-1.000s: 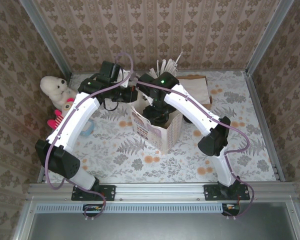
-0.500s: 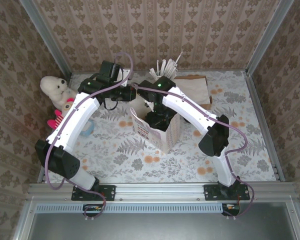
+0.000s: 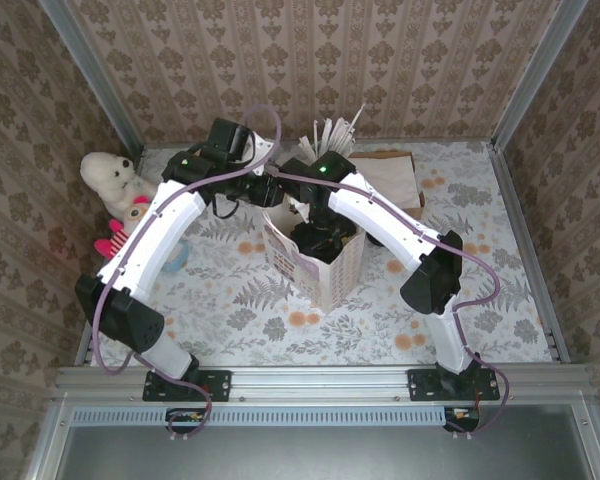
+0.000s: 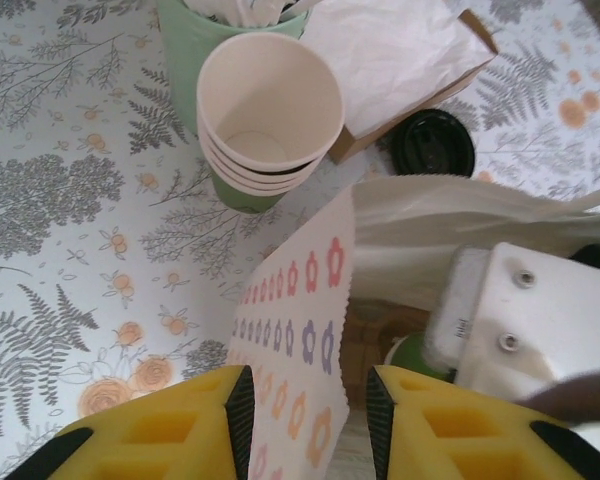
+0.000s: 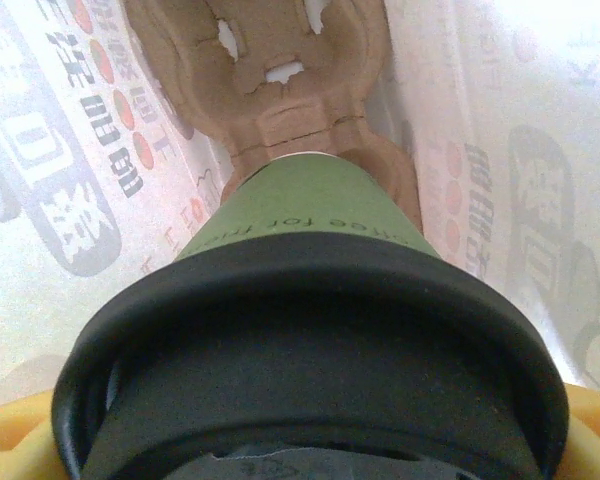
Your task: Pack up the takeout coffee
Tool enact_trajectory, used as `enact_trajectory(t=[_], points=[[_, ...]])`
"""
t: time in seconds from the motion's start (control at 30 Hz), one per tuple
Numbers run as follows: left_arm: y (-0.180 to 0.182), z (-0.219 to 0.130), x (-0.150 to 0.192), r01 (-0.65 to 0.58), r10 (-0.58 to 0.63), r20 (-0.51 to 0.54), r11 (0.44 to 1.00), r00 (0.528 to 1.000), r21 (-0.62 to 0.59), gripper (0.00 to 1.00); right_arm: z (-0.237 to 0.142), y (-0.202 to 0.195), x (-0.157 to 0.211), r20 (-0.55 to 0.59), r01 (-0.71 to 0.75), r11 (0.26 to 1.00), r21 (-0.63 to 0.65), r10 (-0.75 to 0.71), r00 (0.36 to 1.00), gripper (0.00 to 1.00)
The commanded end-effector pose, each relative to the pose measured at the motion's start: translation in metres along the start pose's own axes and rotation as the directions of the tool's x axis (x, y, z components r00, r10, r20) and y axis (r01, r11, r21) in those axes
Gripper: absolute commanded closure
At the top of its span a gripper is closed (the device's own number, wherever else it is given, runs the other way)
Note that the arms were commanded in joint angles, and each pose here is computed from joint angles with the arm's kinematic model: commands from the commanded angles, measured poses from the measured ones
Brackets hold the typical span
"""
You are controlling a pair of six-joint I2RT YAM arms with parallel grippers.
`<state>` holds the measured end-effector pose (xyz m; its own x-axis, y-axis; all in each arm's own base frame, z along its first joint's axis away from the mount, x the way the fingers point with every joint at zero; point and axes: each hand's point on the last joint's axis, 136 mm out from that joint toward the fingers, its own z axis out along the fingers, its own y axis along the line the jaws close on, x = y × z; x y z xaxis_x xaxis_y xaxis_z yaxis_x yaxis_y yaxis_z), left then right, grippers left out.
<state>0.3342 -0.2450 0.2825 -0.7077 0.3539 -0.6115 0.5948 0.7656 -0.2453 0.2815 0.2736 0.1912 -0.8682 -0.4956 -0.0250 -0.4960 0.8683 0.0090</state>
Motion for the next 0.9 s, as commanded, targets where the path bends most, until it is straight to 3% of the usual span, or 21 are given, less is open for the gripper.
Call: enact_trajectory(t=[0.0,0.2,0.47,0.87], points=[[0.008,0.009,0.006,-0.045,0.042,-0.061,0.998,0.997,-0.035,0.63,-0.016,-0.006,0.034,-0.096,0.015,1.0,0.001,-0.014,0.995,0.55],[0.008,0.018,0.006,-0.065,0.064,-0.065,0.998,0.996,-0.021,0.61,-0.017,-0.006,0.037,-0.106,0.014,1.0,-0.001,-0.014,0.994,0.55],[0.014,0.015,0.004,-0.086,0.084,-0.045,0.995,0.996,-0.054,1.0,-0.015,-0.013,0.051,-0.155,0.006,0.999,0.036,0.0,0.988,0.55],[0.022,0.009,0.003,-0.068,0.066,-0.034,0.995,0.997,-0.068,1.0,0.002,-0.018,0.062,-0.235,0.009,0.998,0.068,0.007,0.972,0.55]])
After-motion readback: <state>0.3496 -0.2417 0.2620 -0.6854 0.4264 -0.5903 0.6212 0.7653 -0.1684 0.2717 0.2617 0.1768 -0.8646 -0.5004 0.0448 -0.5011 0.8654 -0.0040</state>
